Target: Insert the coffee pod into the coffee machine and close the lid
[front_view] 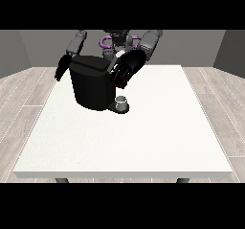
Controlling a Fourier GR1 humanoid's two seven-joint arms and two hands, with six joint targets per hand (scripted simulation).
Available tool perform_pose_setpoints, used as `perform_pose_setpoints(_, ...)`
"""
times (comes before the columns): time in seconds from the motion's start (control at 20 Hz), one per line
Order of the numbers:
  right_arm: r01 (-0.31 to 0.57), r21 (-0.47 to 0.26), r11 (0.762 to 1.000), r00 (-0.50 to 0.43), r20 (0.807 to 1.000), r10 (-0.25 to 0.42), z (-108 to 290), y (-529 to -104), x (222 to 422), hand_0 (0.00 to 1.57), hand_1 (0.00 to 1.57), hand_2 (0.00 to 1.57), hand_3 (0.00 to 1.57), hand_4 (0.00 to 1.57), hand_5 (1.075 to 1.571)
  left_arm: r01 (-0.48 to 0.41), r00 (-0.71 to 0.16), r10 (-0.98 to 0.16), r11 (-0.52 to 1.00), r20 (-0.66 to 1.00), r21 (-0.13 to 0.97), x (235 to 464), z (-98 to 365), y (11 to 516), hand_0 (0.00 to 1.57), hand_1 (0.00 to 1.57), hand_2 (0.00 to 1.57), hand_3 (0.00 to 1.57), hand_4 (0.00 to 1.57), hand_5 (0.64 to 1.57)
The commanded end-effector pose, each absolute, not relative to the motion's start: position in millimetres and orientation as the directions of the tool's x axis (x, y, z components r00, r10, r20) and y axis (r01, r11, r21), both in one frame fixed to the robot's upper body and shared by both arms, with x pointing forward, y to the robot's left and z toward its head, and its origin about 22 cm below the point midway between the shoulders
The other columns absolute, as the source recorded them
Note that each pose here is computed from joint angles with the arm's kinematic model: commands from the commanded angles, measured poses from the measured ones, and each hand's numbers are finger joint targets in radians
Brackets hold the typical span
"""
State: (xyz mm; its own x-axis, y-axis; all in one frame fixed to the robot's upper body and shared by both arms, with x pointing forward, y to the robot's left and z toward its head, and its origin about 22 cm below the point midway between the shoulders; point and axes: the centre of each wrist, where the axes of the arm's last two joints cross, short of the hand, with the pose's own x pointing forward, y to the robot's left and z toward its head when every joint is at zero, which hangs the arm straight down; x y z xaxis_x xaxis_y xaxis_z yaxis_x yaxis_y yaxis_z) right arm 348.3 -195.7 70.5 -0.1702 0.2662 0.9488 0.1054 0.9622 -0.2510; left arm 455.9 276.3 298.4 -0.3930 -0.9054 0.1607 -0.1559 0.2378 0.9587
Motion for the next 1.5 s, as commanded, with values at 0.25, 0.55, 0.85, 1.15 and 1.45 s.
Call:
perform_pose_setpoints(0.25, 0.121, -0.244, 0.962, -0.023, 0.968, 0.248, 32, -211, 338, 0.00, 0.00, 0.00, 0.00, 0.00, 1.571, -0.009, -0.337, -0.909, 0.263, 0.245, 0.965, 463, 235, 251, 0.00, 0.00, 0.00, 0.06, 0.00, 1.571)
perform_pose_setpoints(0.55, 0.090, -0.240, 0.967, 0.085, 0.969, 0.232, -18, -232, 300, 0.00, 0.00, 0.00, 0.00, 0.00, 1.571, 0.175, -0.307, -0.880, 0.322, 0.363, 0.930, 456, 178, 261, 0.00, 0.00, 0.18, 0.00, 0.00, 1.571)
perform_pose_setpoints(0.85, 0.197, -0.223, 0.955, 0.161, 0.968, 0.193, -48, -252, 279, 0.00, 0.00, 0.00, 0.00, 0.00, 1.571, 0.277, -0.257, -0.462, 0.806, 0.849, 0.523, 434, 73, 231, 0.00, 0.00, 0.00, 0.00, 0.42, 1.571)
perform_pose_setpoints(1.15, 0.153, -0.144, 0.978, 0.132, 0.983, 0.124, -31, -246, 282, 0.00, 0.00, 0.00, 0.00, 0.00, 1.571, 0.312, -0.002, -0.184, 0.934, 0.983, 0.176, 380, -32, 235, 0.00, 0.00, 0.00, 0.00, 0.39, 1.571)
perform_pose_setpoints(1.45, 0.057, -0.166, 0.985, 0.113, 0.981, 0.158, -19, -248, 287, 0.00, 0.00, 0.00, 0.00, 0.06, 1.571, 0.350, 0.159, -0.171, 0.931, 0.972, 0.106, 348, -71, 217, 0.00, 0.00, 0.00, 0.00, 0.44, 1.571)
